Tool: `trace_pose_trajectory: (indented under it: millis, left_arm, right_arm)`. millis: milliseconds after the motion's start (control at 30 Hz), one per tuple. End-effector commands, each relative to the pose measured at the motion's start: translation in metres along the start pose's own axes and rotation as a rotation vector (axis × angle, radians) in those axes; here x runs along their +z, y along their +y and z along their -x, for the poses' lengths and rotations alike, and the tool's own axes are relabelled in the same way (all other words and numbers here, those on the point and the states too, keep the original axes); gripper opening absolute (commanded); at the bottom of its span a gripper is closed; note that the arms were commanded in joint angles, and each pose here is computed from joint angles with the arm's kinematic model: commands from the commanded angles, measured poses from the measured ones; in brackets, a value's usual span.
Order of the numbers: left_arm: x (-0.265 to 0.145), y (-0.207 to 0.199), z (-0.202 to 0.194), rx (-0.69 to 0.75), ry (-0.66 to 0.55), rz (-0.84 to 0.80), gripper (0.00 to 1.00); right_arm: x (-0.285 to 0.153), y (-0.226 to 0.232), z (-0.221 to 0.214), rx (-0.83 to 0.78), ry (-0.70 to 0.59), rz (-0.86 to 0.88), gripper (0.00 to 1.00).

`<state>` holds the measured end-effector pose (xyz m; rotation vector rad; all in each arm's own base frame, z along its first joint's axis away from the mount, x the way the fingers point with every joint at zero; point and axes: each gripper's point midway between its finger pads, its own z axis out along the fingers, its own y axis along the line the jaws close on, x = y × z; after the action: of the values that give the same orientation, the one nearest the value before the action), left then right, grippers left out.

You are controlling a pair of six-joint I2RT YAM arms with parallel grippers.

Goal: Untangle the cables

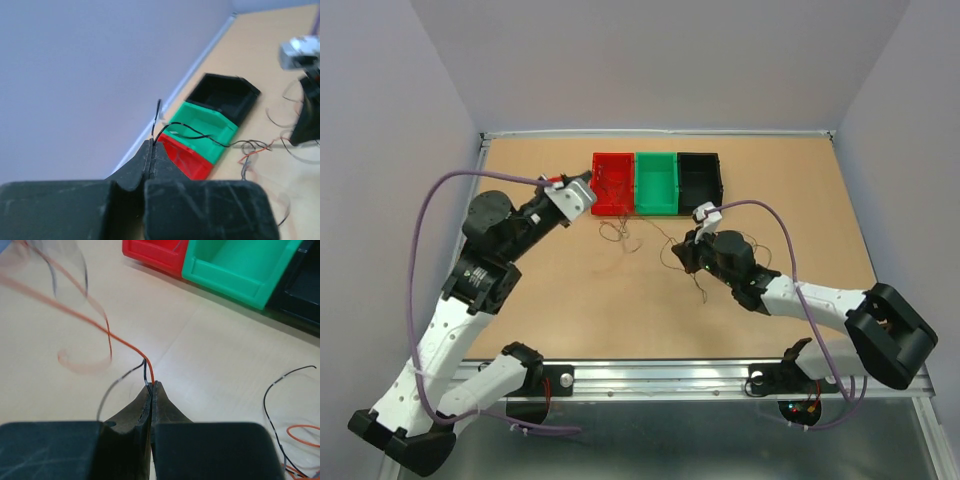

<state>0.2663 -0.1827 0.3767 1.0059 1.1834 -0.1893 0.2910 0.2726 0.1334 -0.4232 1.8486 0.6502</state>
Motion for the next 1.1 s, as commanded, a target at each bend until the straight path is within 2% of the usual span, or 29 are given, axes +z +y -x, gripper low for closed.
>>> trace_pose_trajectory:
  millis: [0,133,300,367,600,767,933,1000,1067]
  left_arm:
    - [-0.034,0.071,0.064,-0.095,-0.042,0.276,0.0]
    - [-0.05,0.103,0.082,-0.161,-0.036,0.42,0.0]
    - [-0.061,0.122,0.08,-0.174,-0.019,0.54,0.0]
    - [-0.067,0.13,0.083,-0.177,-0.032,0.591,0.0]
    - [-0.093,0.158,0.087,-0.18,-0.032,0.776,0.0]
    - [-0.092,0.153,0.082,-0.178,-0.039,0.766,0.0]
    - [-0.063,0.123,0.078,-0.159,-0.074,0.579,0.0]
    - [-0.057,0.124,0.071,-0.176,-0.049,0.589,0.0]
    - [-0.057,0.128,0.067,-0.189,-0.04,0.617,0.0]
  right_arm:
    - [-0.004,-0.005,0.031,-0.011,-0.061,-0.064,0.01]
    - [-0.02,-0.015,0.028,-0.014,-0.043,-0.116,0.01]
    - [-0.05,-0.034,0.027,-0.001,-0.076,-0.209,0.01]
    - [-0.065,-0.039,0.037,0.016,-0.124,-0.234,0.01]
    - [-0.128,-0.084,0.067,0.159,-0.373,-0.479,0.01]
    - [-0.154,-0.088,0.076,0.192,-0.471,-0.479,0.01]
    - [-0.156,-0.058,0.083,0.135,-0.484,-0.289,0.08]
    - [-0.156,-0.052,0.086,0.132,-0.486,-0.253,0.03]
    - [-0.159,-0.059,0.087,0.157,-0.501,-0.295,0.01]
